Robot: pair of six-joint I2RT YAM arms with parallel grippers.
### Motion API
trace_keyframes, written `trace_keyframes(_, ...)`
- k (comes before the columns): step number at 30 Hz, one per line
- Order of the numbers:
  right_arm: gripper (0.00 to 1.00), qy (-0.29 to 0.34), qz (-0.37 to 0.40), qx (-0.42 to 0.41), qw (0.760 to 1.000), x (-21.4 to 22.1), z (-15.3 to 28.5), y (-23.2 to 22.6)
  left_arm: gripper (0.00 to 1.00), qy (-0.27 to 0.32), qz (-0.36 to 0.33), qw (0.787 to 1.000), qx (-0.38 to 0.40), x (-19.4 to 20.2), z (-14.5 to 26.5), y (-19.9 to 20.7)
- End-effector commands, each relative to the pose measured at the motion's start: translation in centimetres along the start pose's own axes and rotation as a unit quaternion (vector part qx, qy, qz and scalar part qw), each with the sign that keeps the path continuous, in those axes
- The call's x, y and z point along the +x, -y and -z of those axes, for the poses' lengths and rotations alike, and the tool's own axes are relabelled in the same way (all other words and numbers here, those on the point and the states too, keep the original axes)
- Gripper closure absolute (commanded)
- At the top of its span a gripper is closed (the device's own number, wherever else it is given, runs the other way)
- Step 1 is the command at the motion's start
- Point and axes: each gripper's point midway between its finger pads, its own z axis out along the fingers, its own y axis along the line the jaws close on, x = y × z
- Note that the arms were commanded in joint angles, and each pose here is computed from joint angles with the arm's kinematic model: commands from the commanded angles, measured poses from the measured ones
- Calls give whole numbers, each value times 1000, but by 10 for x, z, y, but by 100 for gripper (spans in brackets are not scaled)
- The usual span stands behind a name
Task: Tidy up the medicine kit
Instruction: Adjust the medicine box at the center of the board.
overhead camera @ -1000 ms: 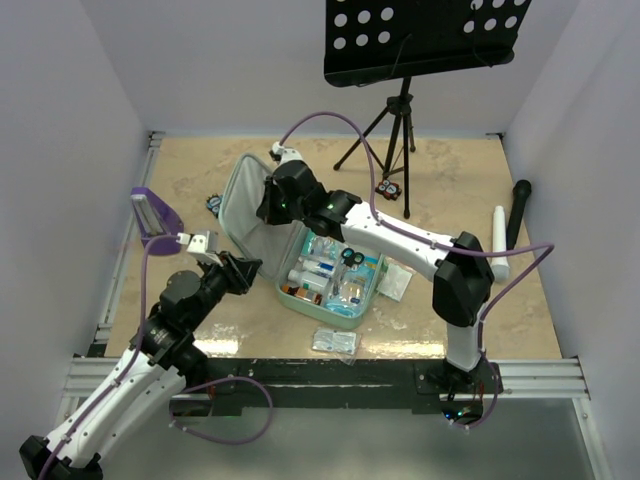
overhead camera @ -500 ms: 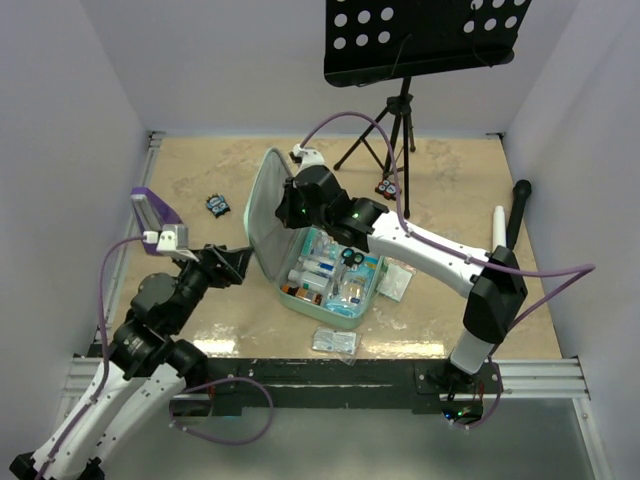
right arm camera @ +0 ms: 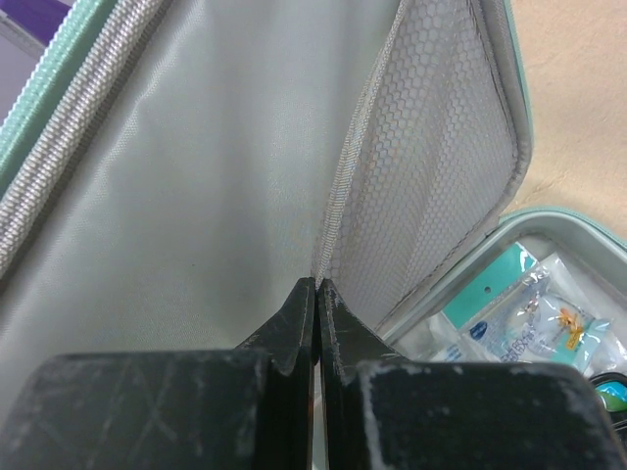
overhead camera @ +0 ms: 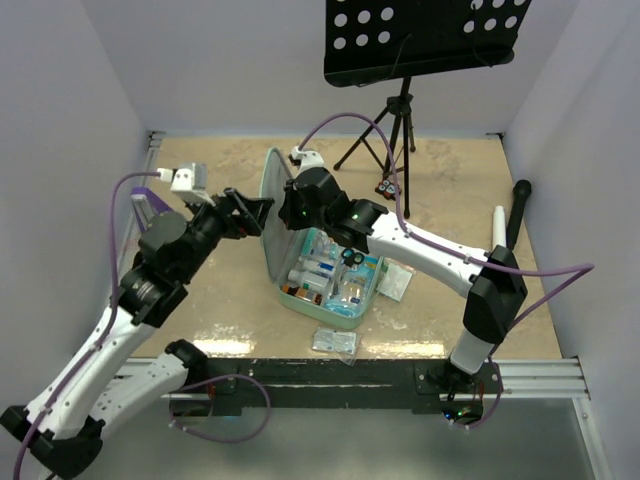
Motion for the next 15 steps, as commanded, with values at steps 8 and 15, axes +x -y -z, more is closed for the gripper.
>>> trace_keyframes(8,100,42,12,-3,999,-27,16,-1,34,-65,-22,997,-45,1,-51,-15)
trace_keyframes(15,100,42,13,-3,999,-25,18,1,45,-84,-43,994,-54,0,-64,-32)
